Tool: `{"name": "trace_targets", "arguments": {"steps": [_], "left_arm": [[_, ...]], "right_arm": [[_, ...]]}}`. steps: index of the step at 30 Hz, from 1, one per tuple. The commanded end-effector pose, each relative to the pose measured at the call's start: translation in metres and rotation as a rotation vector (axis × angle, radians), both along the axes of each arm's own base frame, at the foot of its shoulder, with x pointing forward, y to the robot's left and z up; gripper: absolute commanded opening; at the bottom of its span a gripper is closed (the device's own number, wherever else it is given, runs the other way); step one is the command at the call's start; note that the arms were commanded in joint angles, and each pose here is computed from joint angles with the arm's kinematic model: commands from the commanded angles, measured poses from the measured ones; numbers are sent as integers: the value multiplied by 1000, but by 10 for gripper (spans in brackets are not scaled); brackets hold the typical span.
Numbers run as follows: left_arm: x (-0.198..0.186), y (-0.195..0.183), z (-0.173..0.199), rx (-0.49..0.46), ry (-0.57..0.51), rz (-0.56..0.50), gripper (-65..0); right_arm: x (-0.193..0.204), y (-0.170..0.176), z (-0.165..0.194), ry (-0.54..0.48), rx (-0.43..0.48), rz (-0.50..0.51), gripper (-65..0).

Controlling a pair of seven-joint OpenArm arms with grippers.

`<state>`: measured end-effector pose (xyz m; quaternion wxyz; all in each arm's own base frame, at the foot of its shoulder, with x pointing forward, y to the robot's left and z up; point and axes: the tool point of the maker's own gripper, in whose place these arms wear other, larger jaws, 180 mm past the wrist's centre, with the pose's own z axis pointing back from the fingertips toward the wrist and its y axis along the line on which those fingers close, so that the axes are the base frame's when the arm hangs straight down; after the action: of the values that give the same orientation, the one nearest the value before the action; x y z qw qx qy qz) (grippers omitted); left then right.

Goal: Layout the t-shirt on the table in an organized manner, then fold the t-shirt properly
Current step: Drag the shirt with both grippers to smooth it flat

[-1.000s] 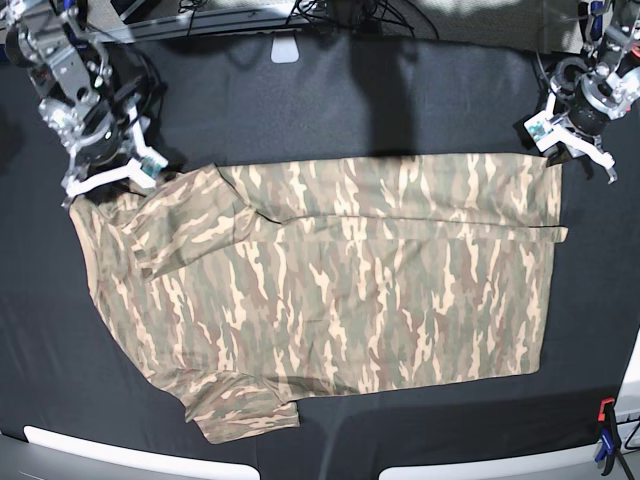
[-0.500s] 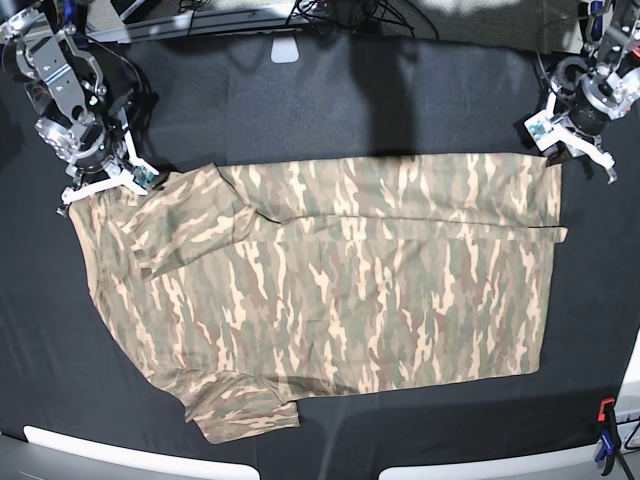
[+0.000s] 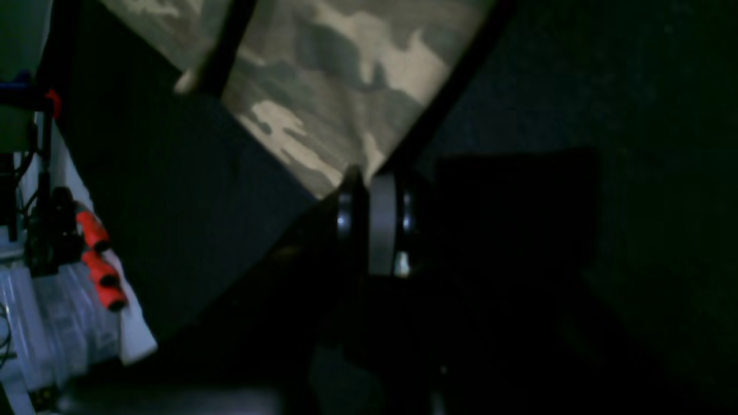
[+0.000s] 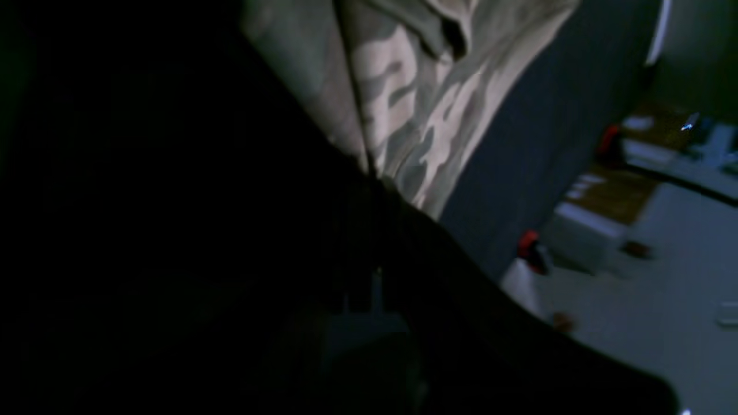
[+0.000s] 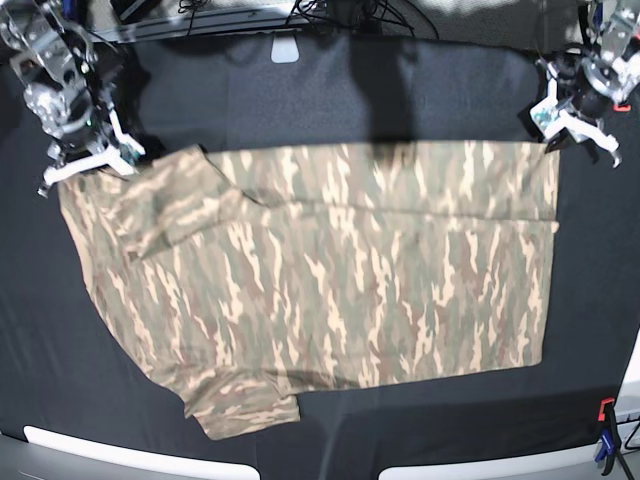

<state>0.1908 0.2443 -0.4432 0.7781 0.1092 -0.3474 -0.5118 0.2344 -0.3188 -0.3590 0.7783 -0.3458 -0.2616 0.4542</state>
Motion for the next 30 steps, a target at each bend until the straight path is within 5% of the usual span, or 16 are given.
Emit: {"name": "trace_targets", "arguments": {"steps": [1, 12, 23, 30], "left_arm": [[-8, 10, -1, 31, 30, -5, -650], [-78, 29, -11, 97, 174, -58, -650], [-107, 11, -4, 77, 218, -115, -650], [-109, 23, -7, 137, 244, -81, -650]], "right_arm": [[2, -10, 14, -34, -60, -4, -650], [-74, -29, 3, 17, -236, -8, -650], [-134, -20, -1, 19, -255, -26, -650], [-121, -21, 23, -126, -293, -41, -650]]}}
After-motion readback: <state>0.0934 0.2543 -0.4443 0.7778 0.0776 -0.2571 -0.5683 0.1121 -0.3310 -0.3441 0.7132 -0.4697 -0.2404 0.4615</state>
